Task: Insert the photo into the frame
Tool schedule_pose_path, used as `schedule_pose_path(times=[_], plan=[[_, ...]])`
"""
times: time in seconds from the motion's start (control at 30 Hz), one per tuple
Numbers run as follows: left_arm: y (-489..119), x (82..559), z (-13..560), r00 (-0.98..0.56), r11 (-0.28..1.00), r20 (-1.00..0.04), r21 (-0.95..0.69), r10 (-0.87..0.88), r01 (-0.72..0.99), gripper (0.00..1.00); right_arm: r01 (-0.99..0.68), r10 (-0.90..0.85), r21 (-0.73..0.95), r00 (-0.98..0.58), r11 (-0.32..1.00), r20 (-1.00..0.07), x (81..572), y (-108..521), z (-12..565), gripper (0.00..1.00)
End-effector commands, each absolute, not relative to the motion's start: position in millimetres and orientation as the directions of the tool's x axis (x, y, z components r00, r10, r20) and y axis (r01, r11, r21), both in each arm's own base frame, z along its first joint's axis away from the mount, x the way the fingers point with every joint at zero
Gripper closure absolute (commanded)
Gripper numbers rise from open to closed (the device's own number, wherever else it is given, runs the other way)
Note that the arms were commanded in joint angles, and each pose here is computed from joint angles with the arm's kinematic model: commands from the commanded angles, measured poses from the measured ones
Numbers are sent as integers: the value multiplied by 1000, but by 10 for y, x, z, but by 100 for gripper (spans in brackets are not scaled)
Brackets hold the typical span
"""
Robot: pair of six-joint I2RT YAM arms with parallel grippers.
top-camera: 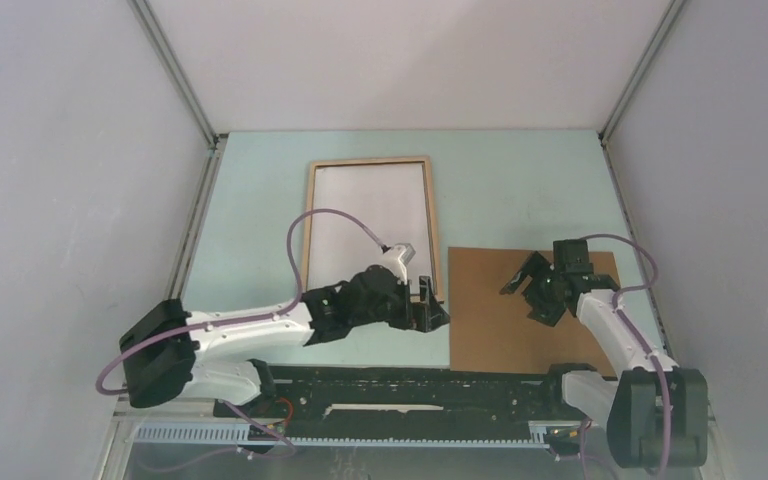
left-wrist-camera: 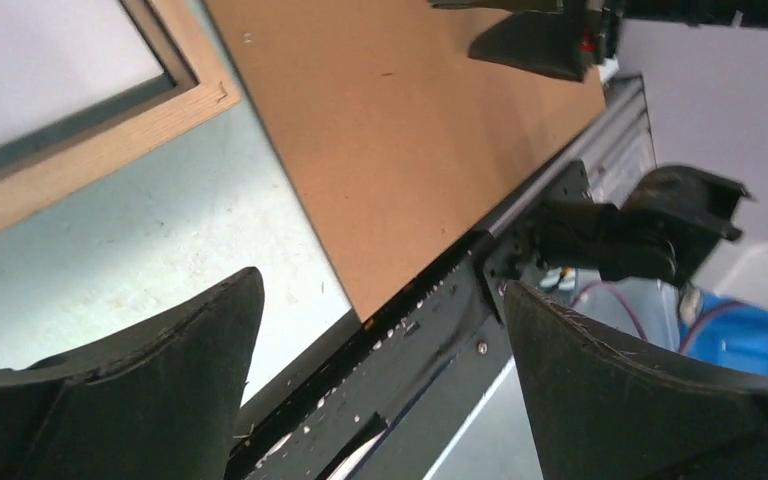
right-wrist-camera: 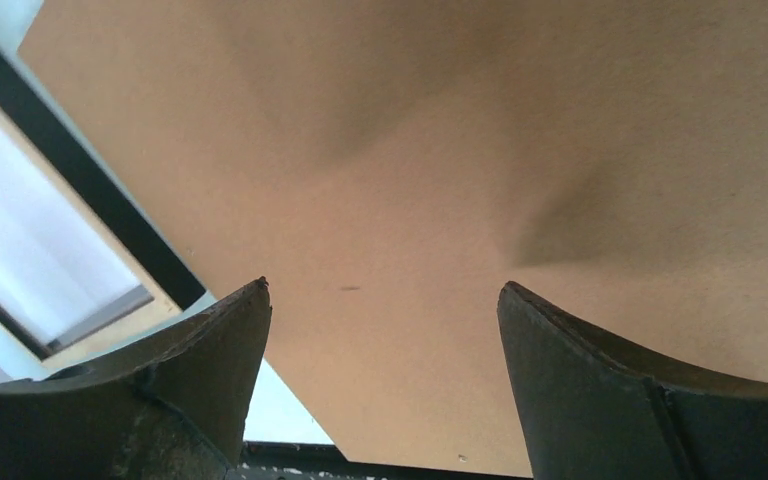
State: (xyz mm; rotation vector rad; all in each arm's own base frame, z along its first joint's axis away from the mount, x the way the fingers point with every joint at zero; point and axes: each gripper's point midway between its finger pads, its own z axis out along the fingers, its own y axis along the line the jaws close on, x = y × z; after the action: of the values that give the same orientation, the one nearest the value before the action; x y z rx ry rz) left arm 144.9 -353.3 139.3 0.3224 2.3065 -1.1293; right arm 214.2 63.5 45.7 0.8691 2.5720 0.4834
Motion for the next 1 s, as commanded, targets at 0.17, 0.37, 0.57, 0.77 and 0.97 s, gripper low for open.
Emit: schedule_pose_path(times=[0.17,0.37,0.57,0.77,0.97], plan=[[-3835,1733,1225,-774,626,-503,-759,-385,182,1,604,714,402,-664,688,-223,2219,482,209,10],[-4057,1696,861,-824,596,-396,-798,-407,89,1,603,708,408,-682,686,-182,2132,531,75,11],[-4023,1635,531,-823,629,-347,-777,-449,-15,1,592,696,423,-703,686,-143,2033,593,-9,12],[-3910,1483,232,-825,657,-286,-742,-488,-132,1,595,693,425,-712,682,-116,1985,629,-32,12],[-3934,1480,216,-830,675,-319,-732,-458,-92,1,605,703,416,-699,679,-130,1938,601,-20,12]])
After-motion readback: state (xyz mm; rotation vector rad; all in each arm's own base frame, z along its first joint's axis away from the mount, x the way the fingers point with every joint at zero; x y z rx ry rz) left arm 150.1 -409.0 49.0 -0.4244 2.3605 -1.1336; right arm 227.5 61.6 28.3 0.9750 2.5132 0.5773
